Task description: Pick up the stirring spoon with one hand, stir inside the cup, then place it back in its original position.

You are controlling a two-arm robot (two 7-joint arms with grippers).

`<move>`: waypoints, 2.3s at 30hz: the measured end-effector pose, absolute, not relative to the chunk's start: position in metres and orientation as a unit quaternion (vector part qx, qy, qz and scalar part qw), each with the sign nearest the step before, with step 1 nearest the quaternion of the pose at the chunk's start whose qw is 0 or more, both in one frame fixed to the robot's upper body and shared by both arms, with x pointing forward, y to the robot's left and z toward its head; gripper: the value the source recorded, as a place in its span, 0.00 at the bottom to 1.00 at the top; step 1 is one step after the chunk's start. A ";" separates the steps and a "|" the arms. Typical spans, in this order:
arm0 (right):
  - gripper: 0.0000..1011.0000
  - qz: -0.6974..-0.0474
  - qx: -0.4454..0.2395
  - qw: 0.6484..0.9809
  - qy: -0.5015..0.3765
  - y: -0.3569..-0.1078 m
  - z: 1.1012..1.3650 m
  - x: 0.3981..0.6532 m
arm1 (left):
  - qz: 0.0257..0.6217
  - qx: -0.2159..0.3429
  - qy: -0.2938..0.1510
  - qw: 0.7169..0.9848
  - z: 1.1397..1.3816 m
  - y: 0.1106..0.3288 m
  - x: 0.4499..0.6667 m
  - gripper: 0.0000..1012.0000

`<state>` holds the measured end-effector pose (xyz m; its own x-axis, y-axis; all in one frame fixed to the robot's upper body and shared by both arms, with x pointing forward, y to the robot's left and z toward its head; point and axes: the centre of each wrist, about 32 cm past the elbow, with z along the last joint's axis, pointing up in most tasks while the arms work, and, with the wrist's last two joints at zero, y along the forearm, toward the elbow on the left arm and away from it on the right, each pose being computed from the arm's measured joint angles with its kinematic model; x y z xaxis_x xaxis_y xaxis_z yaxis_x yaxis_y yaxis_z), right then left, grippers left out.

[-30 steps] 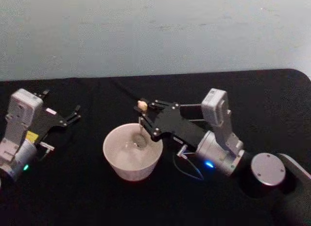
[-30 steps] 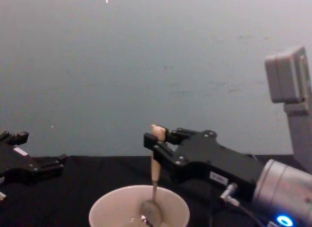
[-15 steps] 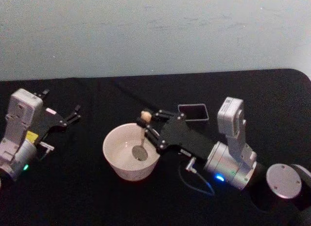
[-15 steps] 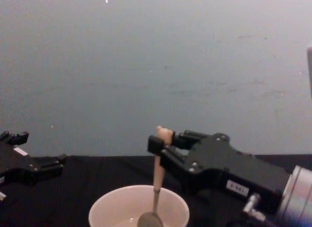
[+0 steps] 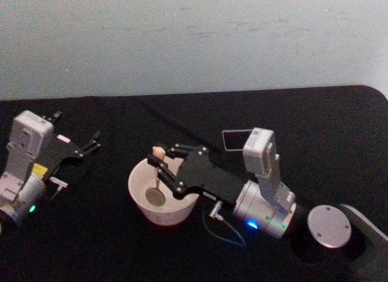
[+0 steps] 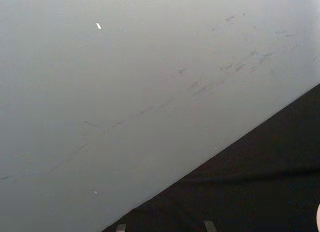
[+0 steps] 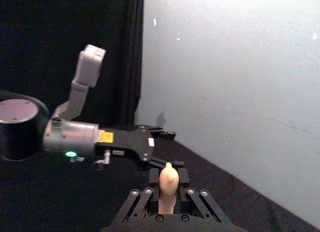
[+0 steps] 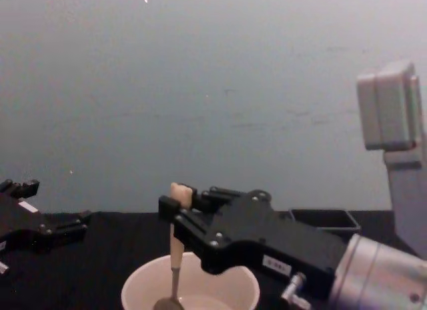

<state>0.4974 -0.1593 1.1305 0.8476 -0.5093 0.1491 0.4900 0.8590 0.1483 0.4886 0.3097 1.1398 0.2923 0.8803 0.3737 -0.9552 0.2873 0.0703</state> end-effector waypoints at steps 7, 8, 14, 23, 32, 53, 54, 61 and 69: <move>0.21 -0.282 0.053 0.953 -0.099 -0.156 1.131 0.510 | 0.580 0.141 -0.132 0.791 1.140 0.310 0.489 0.99; 0.21 -0.284 0.052 0.952 -0.099 -0.157 1.131 0.511 | 0.580 0.141 -0.132 0.791 1.140 0.310 0.489 0.99; 0.21 -0.301 0.050 0.947 -0.099 -0.162 1.130 0.515 | 0.580 0.142 -0.132 0.791 1.140 0.310 0.489 0.99; 0.21 -0.317 0.044 0.942 -0.102 -0.175 1.131 0.513 | 0.580 0.141 -0.132 0.791 1.140 0.310 0.489 0.99; 0.21 -0.310 0.043 0.945 -0.097 -0.188 1.133 0.500 | 0.580 0.141 -0.132 0.791 1.140 0.310 0.489 0.99; 0.21 -0.278 0.049 0.955 -0.096 -0.157 1.130 0.503 | 0.580 0.141 -0.132 0.791 1.140 0.310 0.489 0.99; 0.21 -0.280 0.049 0.954 -0.097 -0.156 1.130 0.504 | 0.580 0.141 -0.132 0.791 1.140 0.310 0.489 0.99; 0.21 -0.306 0.046 0.945 -0.103 -0.155 1.129 0.518 | 0.580 0.141 -0.132 0.791 1.140 0.310 0.489 0.99; 0.21 -0.321 0.044 0.940 -0.105 -0.160 1.129 0.522 | 0.580 0.141 -0.132 0.791 1.140 0.310 0.489 0.99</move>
<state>0.5222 -0.1600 1.1286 0.7719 -0.6127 0.1698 0.5942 0.7902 0.1500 0.4886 0.3097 1.1398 0.2922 0.8803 0.3737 -0.9553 0.2873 0.0702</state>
